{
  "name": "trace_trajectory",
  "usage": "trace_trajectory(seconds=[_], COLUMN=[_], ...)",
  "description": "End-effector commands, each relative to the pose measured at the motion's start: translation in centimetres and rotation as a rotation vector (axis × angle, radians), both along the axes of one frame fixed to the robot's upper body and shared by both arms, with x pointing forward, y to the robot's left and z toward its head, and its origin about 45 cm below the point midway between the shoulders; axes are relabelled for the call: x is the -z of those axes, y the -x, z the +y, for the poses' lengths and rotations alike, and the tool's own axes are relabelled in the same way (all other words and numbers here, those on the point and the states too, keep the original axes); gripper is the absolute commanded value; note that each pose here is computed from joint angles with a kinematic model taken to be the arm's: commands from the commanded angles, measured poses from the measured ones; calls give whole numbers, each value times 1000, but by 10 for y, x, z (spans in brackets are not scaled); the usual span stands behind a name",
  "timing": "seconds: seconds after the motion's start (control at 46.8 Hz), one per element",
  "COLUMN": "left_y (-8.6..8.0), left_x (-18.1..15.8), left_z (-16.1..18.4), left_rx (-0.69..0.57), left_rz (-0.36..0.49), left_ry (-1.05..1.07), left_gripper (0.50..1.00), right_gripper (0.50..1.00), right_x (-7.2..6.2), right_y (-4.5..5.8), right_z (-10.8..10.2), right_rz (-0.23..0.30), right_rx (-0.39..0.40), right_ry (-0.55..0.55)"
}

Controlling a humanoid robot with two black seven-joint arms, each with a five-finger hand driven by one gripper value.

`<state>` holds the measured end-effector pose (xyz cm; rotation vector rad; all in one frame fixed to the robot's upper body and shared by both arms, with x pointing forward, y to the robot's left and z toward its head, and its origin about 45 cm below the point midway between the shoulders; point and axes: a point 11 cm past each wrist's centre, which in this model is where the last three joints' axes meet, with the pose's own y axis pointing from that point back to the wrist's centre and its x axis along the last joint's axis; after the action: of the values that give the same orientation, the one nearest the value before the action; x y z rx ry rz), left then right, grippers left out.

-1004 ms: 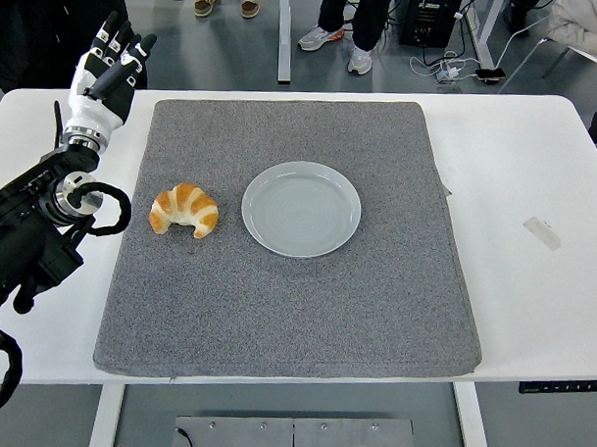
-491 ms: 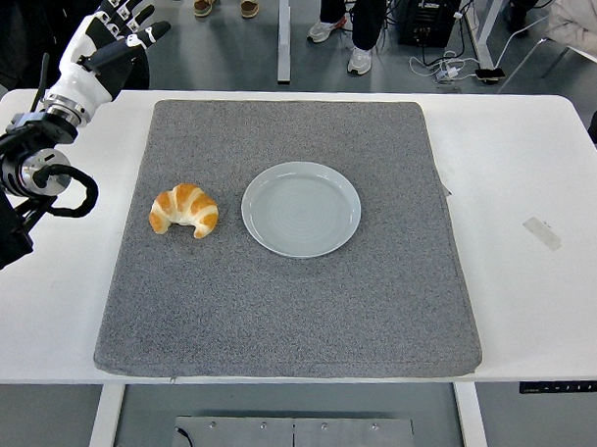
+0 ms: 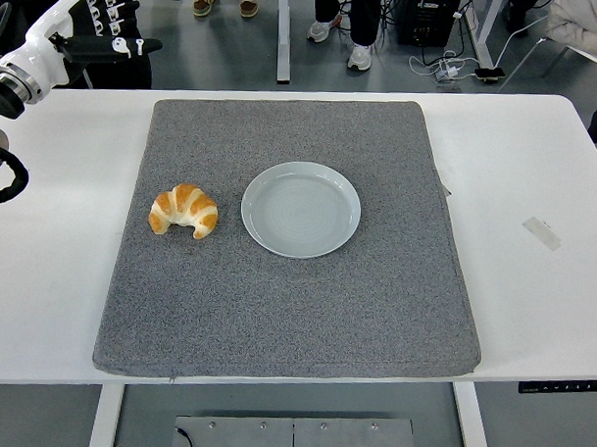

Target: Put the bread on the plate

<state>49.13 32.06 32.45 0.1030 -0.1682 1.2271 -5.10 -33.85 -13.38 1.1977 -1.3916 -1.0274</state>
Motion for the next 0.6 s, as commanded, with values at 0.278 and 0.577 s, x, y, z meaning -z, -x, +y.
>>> trace_trajectory(seconds=[0.278, 0.577], left_y=[20, 47], left_x=[1, 18], left_z=[-4, -12], left_rx=[104, 153], left_rz=[8, -2], left_ry=[-142, -346], left_gripper=[981, 981], right_gripper=[1000, 1000], right_x=[0, 0], right_y=[0, 0], right_z=[0, 0], right_rz=[0, 0], right_rx=[0, 0], right_ry=[0, 0])
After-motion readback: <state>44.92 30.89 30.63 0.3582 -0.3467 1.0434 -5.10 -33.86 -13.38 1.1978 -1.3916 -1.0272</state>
